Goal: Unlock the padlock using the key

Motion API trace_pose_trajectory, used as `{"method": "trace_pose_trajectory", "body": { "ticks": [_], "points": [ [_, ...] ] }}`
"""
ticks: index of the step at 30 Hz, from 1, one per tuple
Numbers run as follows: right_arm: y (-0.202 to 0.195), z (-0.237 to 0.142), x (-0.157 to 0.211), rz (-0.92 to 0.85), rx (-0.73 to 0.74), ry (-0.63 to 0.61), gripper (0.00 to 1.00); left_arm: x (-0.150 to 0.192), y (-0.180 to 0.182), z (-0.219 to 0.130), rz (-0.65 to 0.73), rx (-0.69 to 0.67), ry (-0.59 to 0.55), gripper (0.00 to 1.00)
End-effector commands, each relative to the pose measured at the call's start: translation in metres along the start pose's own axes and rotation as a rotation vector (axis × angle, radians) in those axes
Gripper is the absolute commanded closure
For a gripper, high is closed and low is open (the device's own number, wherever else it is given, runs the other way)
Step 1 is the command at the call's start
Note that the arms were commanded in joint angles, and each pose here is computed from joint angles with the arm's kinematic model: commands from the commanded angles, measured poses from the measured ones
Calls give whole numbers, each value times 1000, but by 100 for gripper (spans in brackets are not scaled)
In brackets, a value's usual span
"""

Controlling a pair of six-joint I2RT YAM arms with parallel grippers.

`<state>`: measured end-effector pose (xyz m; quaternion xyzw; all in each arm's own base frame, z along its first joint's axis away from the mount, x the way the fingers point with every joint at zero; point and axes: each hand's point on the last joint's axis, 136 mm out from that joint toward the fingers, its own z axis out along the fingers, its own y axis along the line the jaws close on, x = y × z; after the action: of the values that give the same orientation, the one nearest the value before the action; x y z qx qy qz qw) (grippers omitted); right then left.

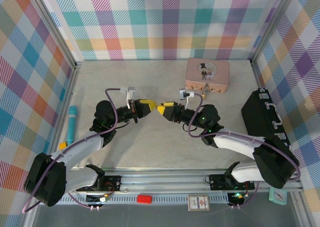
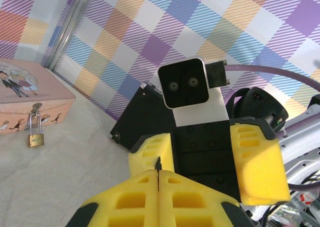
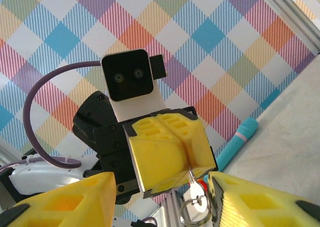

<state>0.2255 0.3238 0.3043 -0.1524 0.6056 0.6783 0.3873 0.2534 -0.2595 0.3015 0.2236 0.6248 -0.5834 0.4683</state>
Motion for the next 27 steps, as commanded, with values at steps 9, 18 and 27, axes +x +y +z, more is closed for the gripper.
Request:
{"method": "trace_pose_trajectory", "body": {
  "ticks": [9, 18, 27],
  "points": [
    [-4, 3, 4, -24, 17, 33, 46, -3, -7, -1, 3, 53, -11, 100],
    [7, 10, 8, -33, -62, 74, 56, -1, -7, 3, -20, 81, 6, 100],
    [2, 6, 12, -51, -21, 87, 65, 0, -4, 2, -15, 67, 7, 100]
  ]
}}
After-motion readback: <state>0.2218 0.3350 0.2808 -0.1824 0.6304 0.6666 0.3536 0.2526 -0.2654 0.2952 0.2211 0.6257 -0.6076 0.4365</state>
